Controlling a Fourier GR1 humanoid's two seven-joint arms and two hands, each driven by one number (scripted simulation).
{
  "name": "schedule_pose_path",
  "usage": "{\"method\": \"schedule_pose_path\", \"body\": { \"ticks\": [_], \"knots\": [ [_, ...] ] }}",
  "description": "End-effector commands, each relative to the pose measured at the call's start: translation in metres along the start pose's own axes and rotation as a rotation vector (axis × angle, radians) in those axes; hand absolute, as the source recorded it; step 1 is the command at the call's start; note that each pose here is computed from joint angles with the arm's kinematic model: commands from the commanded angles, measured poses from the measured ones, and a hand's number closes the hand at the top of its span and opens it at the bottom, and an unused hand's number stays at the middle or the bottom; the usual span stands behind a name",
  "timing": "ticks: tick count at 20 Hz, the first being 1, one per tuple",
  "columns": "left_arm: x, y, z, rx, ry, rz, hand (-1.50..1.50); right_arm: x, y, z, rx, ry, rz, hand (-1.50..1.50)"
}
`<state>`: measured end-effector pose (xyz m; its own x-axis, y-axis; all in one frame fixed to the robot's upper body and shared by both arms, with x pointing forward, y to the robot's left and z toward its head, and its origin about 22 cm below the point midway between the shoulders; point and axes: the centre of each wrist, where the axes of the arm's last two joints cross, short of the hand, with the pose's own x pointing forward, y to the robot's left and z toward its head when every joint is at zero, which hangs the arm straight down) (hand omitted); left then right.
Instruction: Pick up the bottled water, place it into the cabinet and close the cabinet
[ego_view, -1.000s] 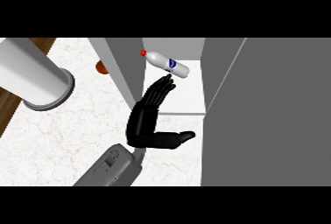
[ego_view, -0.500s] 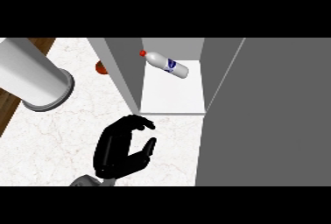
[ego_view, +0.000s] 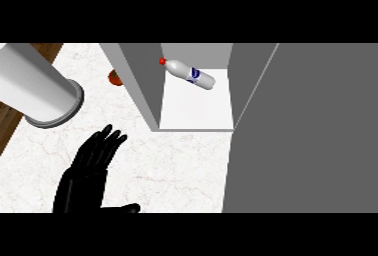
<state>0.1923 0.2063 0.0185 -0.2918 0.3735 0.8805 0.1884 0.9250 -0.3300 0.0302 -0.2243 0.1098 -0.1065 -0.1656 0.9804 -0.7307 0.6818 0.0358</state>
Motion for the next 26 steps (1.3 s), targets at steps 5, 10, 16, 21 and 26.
{"method": "schedule_pose_path", "body": {
  "ticks": [5,10,16,21,26],
  "knots": [
    [0.030,0.022,0.024,0.063,0.010,0.056,-1.50,0.048,0.015,-0.024,0.230,-0.019,0.168,1.50],
    [0.047,0.043,0.029,0.072,0.009,0.031,-1.50,0.049,0.014,-0.030,0.304,-0.006,0.203,1.50],
    [0.058,0.055,0.041,0.043,0.011,0.037,-1.50,0.030,0.030,-0.038,0.210,-0.065,-0.013,1.50],
    [0.072,0.064,0.043,-0.004,0.020,0.050,-1.50,0.021,0.034,-0.044,0.201,-0.113,-0.087,1.50],
    [0.079,0.075,0.040,-0.028,0.010,0.033,-1.50,0.016,0.030,-0.048,0.240,-0.058,-0.047,1.50]
  ]
}}
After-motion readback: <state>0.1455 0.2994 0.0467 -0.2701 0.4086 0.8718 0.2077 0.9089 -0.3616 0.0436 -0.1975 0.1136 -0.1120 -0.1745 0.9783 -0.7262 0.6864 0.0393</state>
